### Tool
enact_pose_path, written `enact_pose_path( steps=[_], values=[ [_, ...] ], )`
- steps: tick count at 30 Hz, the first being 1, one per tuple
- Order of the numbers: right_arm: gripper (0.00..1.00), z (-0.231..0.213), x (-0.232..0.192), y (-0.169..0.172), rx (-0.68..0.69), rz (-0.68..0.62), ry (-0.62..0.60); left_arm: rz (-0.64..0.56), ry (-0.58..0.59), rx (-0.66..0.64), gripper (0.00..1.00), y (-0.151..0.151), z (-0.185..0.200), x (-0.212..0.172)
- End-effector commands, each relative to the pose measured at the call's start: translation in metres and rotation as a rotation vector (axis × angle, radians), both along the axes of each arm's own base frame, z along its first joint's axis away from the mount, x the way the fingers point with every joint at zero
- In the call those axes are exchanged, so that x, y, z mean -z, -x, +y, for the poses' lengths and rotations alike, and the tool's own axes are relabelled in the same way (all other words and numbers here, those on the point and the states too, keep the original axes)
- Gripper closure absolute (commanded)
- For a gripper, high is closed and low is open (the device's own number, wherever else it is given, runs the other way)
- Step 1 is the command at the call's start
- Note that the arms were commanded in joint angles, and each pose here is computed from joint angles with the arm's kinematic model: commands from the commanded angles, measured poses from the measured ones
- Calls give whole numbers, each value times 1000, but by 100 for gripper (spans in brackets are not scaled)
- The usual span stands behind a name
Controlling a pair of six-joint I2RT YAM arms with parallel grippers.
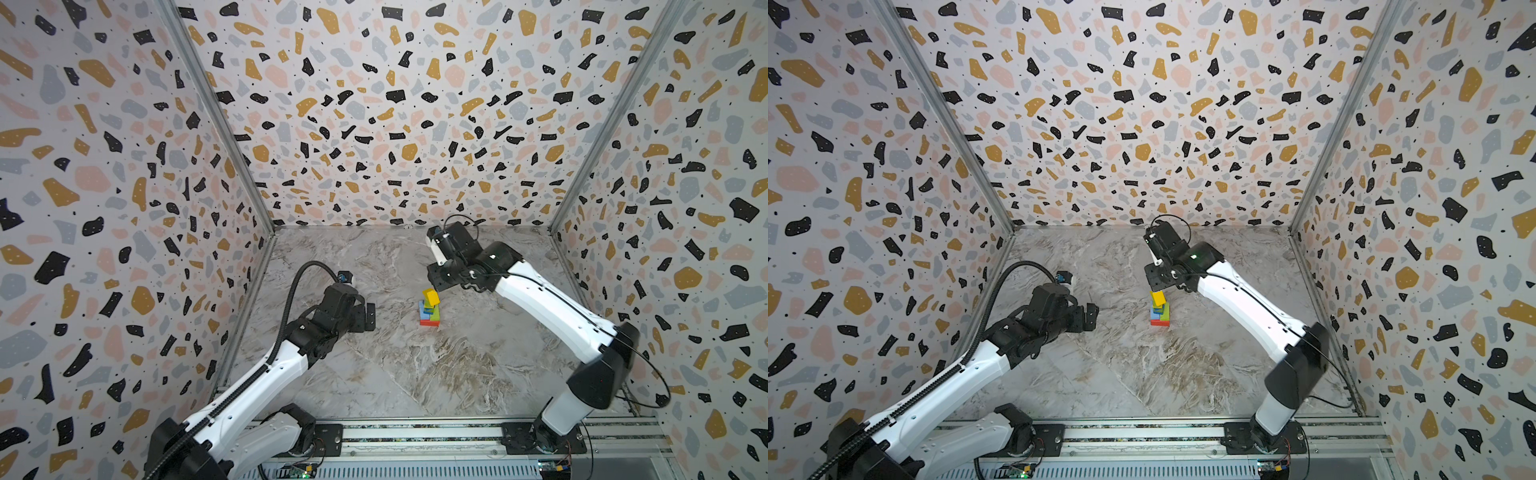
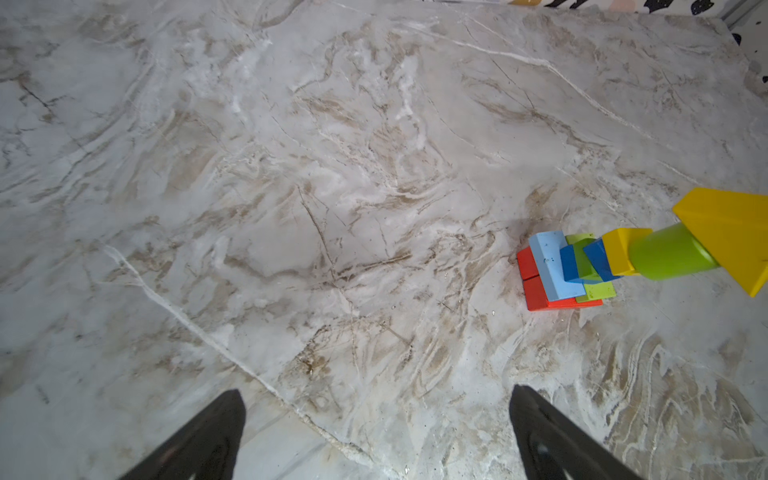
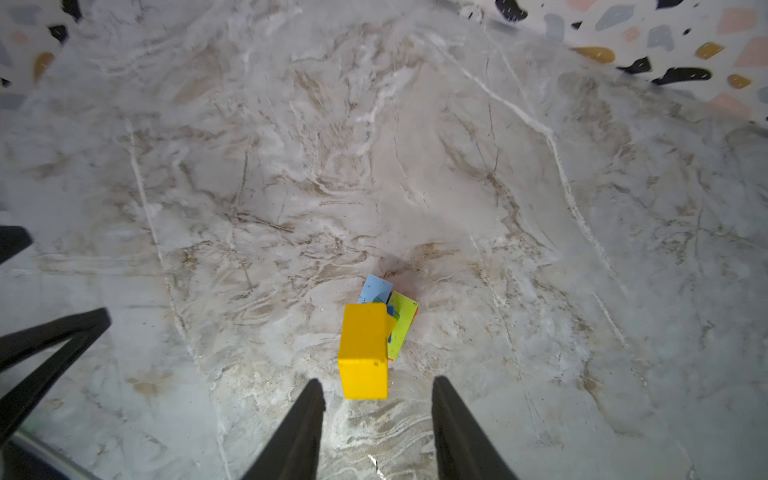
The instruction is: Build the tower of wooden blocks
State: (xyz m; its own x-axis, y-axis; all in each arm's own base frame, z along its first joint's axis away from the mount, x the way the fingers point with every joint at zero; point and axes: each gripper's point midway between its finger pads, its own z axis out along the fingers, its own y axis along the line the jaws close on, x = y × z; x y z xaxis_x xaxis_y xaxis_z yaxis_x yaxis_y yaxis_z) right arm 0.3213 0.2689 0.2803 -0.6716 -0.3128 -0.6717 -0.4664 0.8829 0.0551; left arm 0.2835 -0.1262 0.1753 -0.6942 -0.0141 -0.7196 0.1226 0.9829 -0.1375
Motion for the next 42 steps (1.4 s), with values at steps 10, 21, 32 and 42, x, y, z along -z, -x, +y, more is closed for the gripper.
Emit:
enact_pose_path(
  steps=[10,21,32,42],
  values=[
    [37,-123,-48,35,217,-412,-344,-223,-67,-258,0,-18,56,-66],
    [1,-216,64,41,522,-503,-62,-369,-168,-517,0,-16,132,-50],
    [1,-249,103,42,714,-625,-54,-268,-334,-519,0,-37,156,8],
    [1,-263,124,46,691,-822,47,-332,-346,-571,0,-65,176,28]
  ],
)
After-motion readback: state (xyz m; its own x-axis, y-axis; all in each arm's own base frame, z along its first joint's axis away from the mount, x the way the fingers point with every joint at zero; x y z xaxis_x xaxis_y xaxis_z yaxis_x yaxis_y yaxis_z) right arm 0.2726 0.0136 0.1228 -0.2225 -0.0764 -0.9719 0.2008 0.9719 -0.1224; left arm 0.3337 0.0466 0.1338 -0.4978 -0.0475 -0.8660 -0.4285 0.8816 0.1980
